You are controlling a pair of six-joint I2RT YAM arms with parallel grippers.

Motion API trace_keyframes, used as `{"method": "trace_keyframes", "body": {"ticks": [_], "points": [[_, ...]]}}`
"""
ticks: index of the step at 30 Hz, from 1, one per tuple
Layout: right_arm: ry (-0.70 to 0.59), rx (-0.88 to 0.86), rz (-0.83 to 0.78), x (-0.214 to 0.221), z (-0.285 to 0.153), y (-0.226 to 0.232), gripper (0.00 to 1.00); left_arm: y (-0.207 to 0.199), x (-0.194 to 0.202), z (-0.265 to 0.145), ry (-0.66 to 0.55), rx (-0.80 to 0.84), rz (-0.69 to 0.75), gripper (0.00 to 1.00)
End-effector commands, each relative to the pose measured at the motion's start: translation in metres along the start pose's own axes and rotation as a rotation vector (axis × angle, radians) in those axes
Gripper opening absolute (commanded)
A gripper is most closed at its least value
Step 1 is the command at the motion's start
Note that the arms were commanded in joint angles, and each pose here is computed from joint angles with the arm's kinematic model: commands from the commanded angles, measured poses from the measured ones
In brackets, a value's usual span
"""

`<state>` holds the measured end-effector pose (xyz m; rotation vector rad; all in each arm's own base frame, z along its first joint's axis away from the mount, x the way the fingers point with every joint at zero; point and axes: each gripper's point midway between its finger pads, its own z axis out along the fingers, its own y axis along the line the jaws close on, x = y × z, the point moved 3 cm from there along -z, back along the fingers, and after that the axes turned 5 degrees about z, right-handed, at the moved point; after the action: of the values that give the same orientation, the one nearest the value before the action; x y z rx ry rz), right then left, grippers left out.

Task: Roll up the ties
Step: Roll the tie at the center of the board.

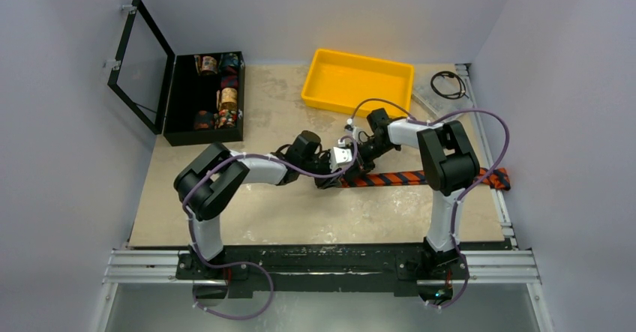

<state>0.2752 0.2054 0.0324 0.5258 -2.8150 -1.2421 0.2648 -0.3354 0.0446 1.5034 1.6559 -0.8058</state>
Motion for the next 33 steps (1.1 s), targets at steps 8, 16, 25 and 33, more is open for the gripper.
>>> {"method": "trace_keyframes", "body": {"ticks": [8, 16, 25, 33], "points": [[-0.012, 0.117, -0.079, 0.002, 0.019, -0.024, 0.00, -0.019, 0.005, 0.033, 0.020, 0.075, 0.081, 0.35], [-0.046, 0.044, -0.102, -0.004, 0.010, -0.003, 0.04, -0.023, 0.060, 0.010, 0.289, 0.021, 0.084, 0.29], [-0.071, 0.010, -0.073, 0.000, -0.031, 0.005, 0.29, -0.023, 0.076, -0.006, 0.426, 0.006, 0.081, 0.26], [-0.098, -0.097, -0.028, 0.001, -0.048, 0.031, 0.55, -0.017, 0.076, -0.002, 0.459, 0.004, 0.091, 0.26]]}}
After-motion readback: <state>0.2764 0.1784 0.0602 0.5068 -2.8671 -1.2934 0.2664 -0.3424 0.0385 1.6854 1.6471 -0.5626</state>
